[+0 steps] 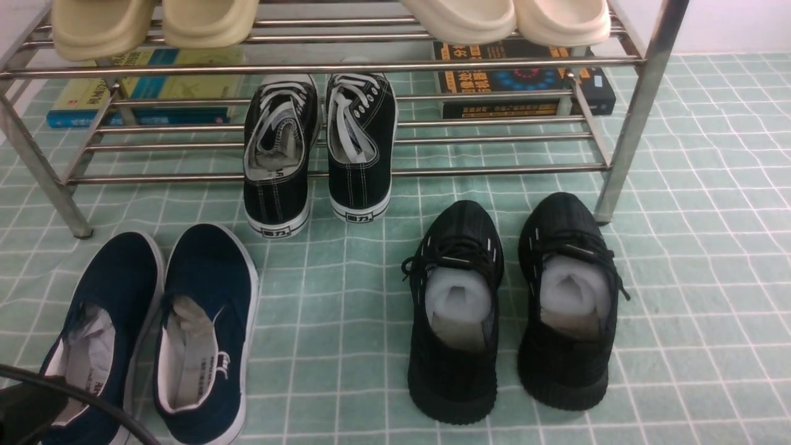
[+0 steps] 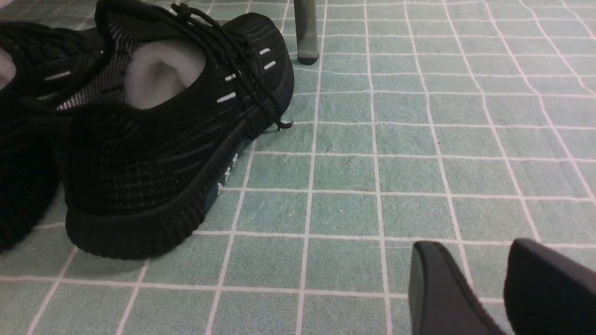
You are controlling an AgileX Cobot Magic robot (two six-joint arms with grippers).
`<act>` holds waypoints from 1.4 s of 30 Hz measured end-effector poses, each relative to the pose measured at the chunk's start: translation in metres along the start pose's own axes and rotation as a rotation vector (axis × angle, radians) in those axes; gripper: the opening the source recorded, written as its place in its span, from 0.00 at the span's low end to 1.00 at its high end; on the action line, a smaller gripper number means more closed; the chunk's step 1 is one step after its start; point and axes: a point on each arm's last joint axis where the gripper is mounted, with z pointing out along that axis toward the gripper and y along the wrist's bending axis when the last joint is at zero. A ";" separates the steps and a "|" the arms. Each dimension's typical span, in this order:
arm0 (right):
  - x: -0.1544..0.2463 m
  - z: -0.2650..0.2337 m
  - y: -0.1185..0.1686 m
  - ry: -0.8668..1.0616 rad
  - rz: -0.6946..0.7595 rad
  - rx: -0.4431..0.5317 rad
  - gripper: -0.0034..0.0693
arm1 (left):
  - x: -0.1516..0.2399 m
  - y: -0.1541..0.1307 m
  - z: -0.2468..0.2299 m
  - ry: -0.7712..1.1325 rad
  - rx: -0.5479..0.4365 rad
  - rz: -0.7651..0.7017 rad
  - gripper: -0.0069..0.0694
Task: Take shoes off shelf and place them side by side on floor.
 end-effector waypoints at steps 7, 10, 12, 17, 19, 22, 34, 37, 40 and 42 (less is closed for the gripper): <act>0.000 0.000 0.000 0.000 0.000 0.000 0.38 | 0.004 0.000 -0.001 -0.016 -0.001 0.002 0.11; 0.000 0.000 0.000 0.000 0.000 0.000 0.38 | 0.015 0.001 -0.002 -0.080 0.002 0.001 0.11; 0.000 0.000 0.000 0.000 0.000 0.000 0.38 | 0.027 0.002 0.000 -0.122 0.002 0.000 0.11; 0.000 0.000 0.000 0.000 0.000 0.000 0.38 | 0.052 0.007 0.006 -0.238 -0.049 -0.030 0.12; 0.000 0.000 0.000 0.000 0.000 0.000 0.38 | 0.061 0.010 0.009 -0.274 -0.088 -0.044 0.12; 0.000 0.000 0.000 0.000 0.000 0.000 0.38 | 0.072 0.012 0.014 -0.282 -0.121 -0.055 0.13; 0.000 0.000 0.000 0.000 0.000 0.000 0.38 | 0.095 0.016 0.026 -0.209 -0.158 -0.009 0.15; 0.000 0.000 0.000 0.000 0.000 0.000 0.38 | 0.095 0.016 0.026 -0.209 -0.159 -0.008 0.15; 0.000 0.000 0.000 0.000 0.000 0.000 0.38 | 0.095 0.016 0.026 -0.208 -0.160 -0.006 0.16; 0.000 0.000 0.000 0.000 0.000 0.000 0.38 | 0.095 0.016 0.026 -0.208 -0.160 -0.006 0.16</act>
